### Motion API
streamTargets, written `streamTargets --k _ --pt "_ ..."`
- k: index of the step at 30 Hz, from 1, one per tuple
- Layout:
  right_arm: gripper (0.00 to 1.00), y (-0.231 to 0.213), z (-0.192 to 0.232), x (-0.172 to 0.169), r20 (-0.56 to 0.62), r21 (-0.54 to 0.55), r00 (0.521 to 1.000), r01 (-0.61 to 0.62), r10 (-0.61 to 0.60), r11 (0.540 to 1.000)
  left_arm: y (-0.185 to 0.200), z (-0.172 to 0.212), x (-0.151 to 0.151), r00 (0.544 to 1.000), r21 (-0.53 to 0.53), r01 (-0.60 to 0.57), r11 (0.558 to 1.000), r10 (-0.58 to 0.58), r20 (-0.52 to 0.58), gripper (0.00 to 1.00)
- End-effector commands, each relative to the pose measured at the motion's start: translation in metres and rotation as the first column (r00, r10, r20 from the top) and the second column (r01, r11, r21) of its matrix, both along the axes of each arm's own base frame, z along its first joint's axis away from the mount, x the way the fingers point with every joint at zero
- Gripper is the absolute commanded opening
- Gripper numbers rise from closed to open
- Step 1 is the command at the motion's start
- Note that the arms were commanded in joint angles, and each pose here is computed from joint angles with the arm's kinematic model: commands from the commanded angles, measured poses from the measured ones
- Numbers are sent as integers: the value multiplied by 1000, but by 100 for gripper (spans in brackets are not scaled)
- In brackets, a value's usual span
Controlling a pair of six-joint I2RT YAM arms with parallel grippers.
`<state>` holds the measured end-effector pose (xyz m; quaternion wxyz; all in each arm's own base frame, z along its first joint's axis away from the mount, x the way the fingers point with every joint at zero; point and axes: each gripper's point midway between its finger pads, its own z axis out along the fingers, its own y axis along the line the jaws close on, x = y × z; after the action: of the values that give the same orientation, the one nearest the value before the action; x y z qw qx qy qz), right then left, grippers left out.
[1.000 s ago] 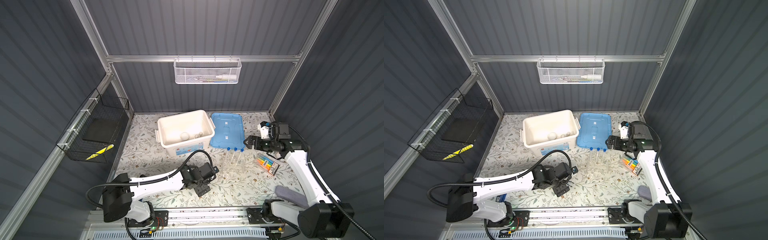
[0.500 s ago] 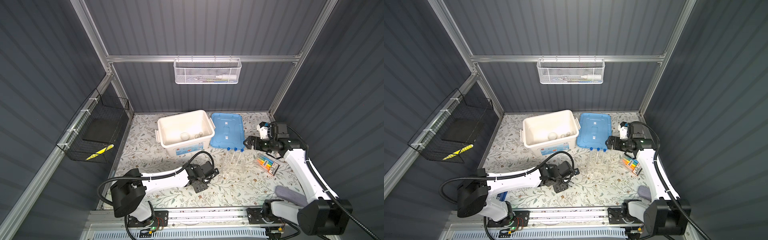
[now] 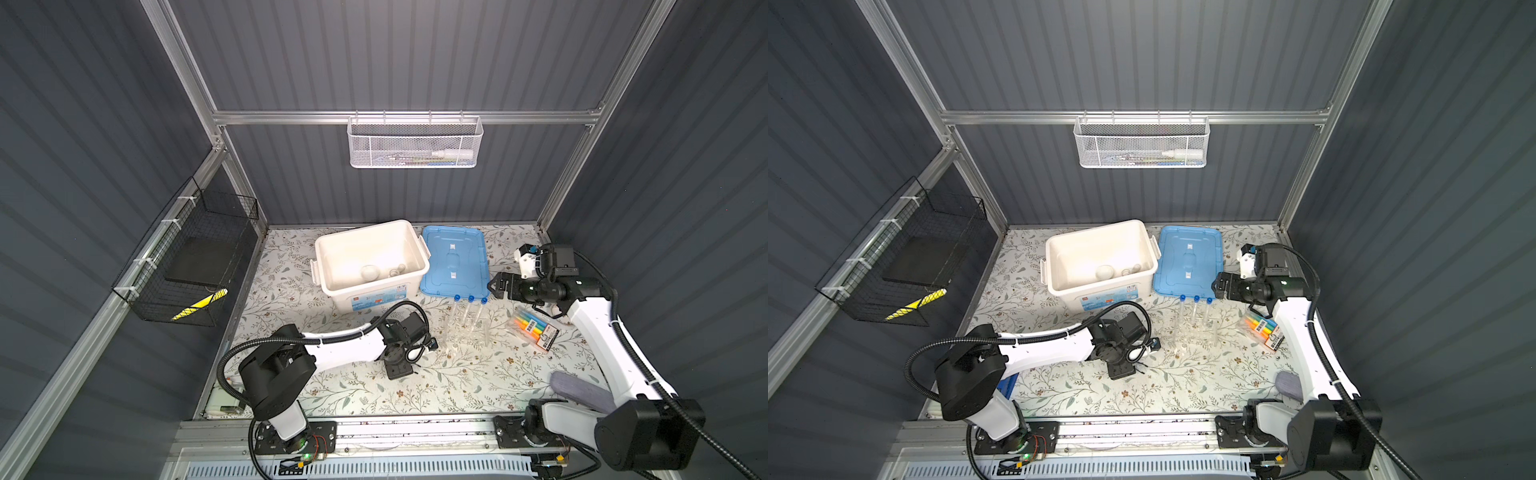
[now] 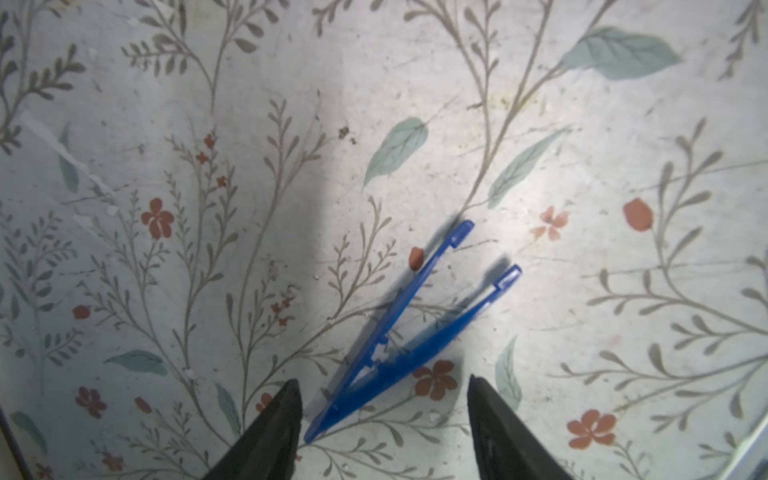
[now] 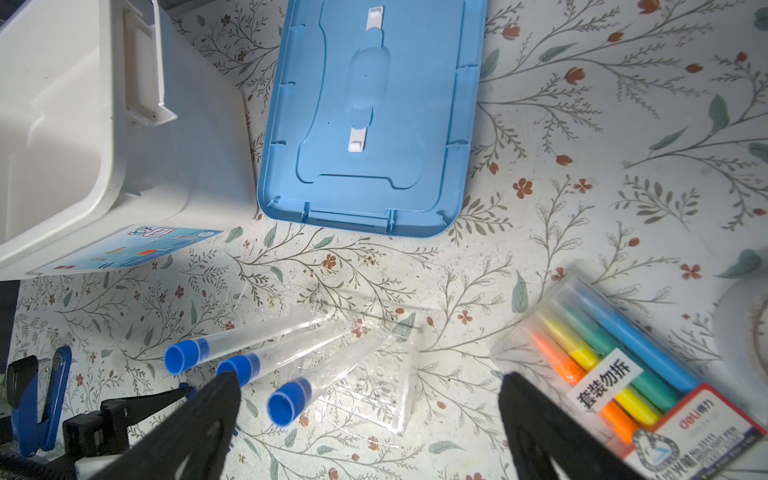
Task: Organize the chemistry lab equipment
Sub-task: 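Lower the left gripper onto the blue tweezers and close it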
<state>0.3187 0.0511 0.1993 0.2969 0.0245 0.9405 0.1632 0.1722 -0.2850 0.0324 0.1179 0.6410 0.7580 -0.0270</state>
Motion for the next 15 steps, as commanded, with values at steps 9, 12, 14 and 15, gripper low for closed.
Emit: streamTargets --k 9,12,14,15 --pt "99 -2 5 3 0 -19 1000 3 -3 1000 -7 -20 -11 994 12 30 999 -29 -109 49" --pt "99 -1 4 3 -3 -18 1000 2 -2 1000 -8 -22 -7 994 16 8 1000 -6 -109 42" --pt "99 -1 4 4 -2 -15 1000 2 -2 1000 -8 -23 -2 994 18 -24 1000 25 -109 34" --pt "99 -1 4 4 -2 -14 1000 2 -2 1000 -8 -24 0 993 22 -43 999 45 -109 31"
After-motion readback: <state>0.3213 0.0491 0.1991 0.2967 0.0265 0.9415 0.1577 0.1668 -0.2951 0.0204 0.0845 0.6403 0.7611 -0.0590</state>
